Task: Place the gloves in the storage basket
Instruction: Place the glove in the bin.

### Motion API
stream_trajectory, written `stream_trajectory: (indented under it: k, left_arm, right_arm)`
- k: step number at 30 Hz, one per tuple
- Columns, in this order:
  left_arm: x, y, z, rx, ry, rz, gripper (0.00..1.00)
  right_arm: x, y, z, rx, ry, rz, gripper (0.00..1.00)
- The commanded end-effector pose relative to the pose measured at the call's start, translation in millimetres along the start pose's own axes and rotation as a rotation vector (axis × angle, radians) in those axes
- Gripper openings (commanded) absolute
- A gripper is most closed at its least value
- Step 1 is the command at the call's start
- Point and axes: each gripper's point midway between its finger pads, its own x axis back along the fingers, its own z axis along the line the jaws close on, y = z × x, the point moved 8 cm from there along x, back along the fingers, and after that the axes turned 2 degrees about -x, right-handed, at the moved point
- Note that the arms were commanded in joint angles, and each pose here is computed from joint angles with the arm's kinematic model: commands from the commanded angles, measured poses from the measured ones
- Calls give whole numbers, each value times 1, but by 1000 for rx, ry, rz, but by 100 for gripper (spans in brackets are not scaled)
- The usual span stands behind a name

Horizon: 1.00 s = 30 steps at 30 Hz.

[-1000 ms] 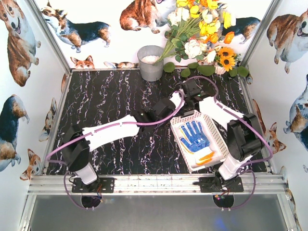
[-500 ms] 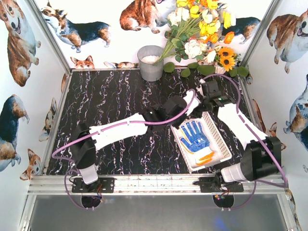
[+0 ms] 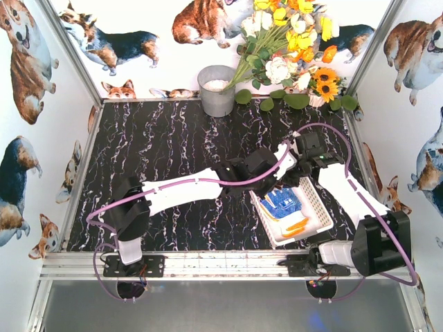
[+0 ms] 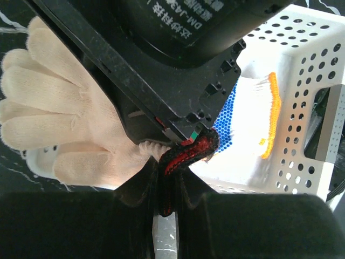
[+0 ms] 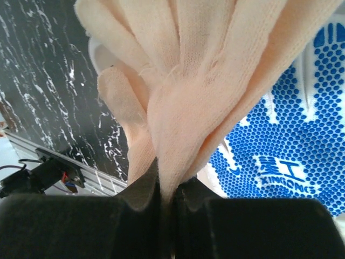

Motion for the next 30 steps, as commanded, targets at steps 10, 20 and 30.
stream_trajectory:
  k: [10, 20, 30]
  left_arm:
    - [-26, 18, -26, 37, -154, -121, 0]
    - [-24, 13, -38, 41, -197, -107, 0]
    - [-36, -1, -42, 41, -220, -83, 0]
  right_arm:
    - [-3, -21, -13, 32, -13, 28, 0]
    - [-2, -34, -19, -17, -14, 51, 0]
    - [-2, -40, -30, -52, -102, 31, 10]
